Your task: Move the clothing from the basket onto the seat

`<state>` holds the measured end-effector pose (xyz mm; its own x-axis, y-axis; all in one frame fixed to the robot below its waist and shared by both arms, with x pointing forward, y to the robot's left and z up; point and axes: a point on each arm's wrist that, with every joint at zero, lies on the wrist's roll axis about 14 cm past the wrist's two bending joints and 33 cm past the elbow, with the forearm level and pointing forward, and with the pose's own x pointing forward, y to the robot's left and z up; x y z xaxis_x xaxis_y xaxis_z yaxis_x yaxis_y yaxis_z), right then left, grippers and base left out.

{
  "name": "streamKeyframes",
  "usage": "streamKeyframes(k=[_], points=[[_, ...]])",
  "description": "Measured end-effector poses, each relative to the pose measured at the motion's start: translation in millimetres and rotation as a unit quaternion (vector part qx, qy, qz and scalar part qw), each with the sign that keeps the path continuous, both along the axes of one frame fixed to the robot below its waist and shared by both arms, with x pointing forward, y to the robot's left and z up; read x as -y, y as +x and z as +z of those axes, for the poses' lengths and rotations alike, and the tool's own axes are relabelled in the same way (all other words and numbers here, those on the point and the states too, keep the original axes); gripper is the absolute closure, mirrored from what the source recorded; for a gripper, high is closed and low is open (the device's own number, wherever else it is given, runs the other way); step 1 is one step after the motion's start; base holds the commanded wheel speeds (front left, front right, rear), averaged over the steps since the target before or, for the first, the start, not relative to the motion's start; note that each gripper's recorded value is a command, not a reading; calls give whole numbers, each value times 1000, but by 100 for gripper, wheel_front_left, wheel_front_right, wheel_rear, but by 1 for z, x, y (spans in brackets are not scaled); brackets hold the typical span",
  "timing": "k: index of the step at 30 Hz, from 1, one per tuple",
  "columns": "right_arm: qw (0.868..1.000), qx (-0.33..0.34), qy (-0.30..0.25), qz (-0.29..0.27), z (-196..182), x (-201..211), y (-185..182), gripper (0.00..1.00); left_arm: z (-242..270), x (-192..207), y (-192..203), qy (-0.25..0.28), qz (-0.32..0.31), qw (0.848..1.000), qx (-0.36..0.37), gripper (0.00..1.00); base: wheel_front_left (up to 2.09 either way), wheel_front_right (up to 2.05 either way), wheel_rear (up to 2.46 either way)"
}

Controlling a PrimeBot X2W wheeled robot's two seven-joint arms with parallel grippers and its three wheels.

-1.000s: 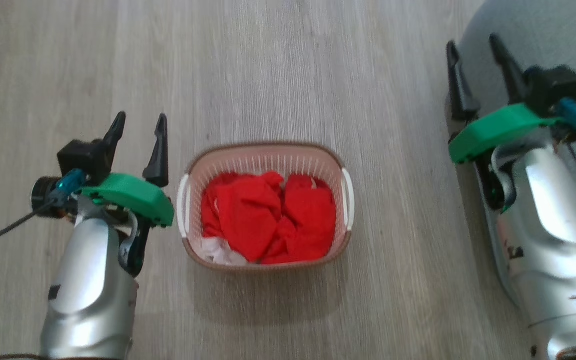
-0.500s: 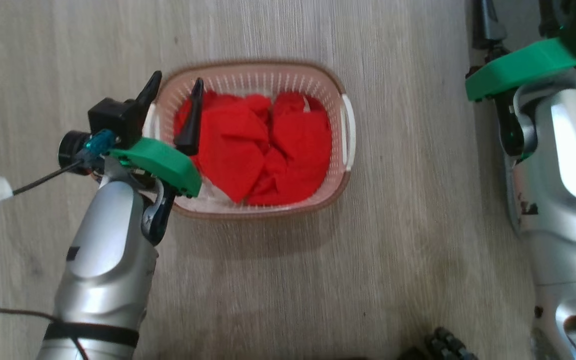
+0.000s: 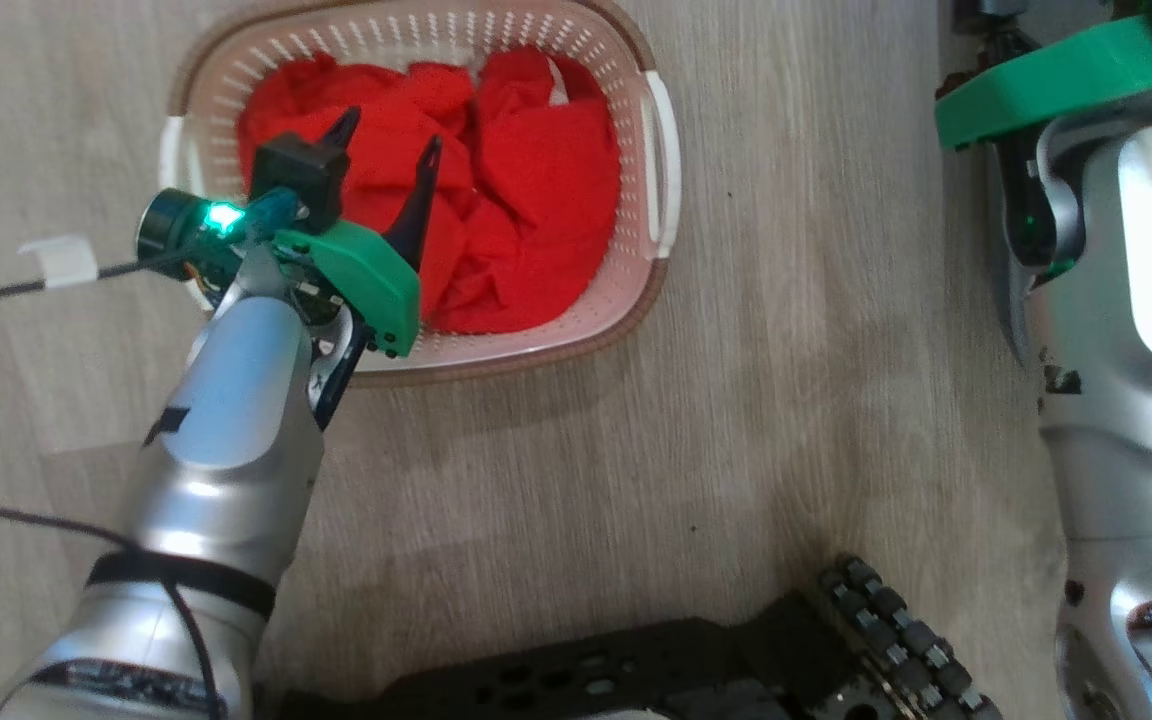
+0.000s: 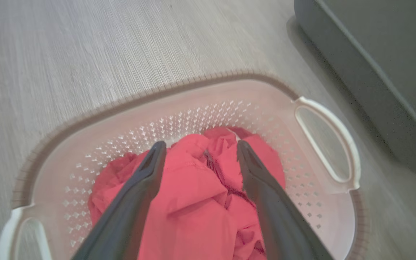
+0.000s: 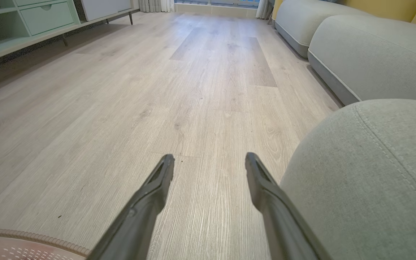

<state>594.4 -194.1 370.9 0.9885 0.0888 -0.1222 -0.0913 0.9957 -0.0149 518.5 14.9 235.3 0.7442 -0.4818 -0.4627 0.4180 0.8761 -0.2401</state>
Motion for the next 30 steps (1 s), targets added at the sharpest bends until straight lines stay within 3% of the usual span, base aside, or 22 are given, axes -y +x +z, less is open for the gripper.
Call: streamKeyframes(k=[7, 15, 22, 23, 24, 30], points=[[1000, -18, -6, -5, -23, 6, -1, 0, -53, 7, -13, 57, -47, 996, -47, 0, 0, 0, 0], [999, -35, -9, -13, -40, 14, -6, 0, -95, -17, -16, 154, -72, 983, -68, 0, 0, 0, 0], [999, -36, 3, -20, -43, 17, -7, 0, -109, -18, -26, 166, -85, 977, -100, 0, 0, 0, 0], [999, -36, 5, -20, -42, 16, -7, 0, -110, -19, -28, 168, -86, 977, -103, 66, 0, 0, 0], [999, -34, 6, -20, -41, 16, -7, 0, -110, -20, -29, 168, -85, 976, -106, 100, 0, 0, 0], [1000, -18, 10, -20, -23, 15, -5, 0, -93, -11, -24, 138, -71, 982, -109, 100, 0, 0, 0]])
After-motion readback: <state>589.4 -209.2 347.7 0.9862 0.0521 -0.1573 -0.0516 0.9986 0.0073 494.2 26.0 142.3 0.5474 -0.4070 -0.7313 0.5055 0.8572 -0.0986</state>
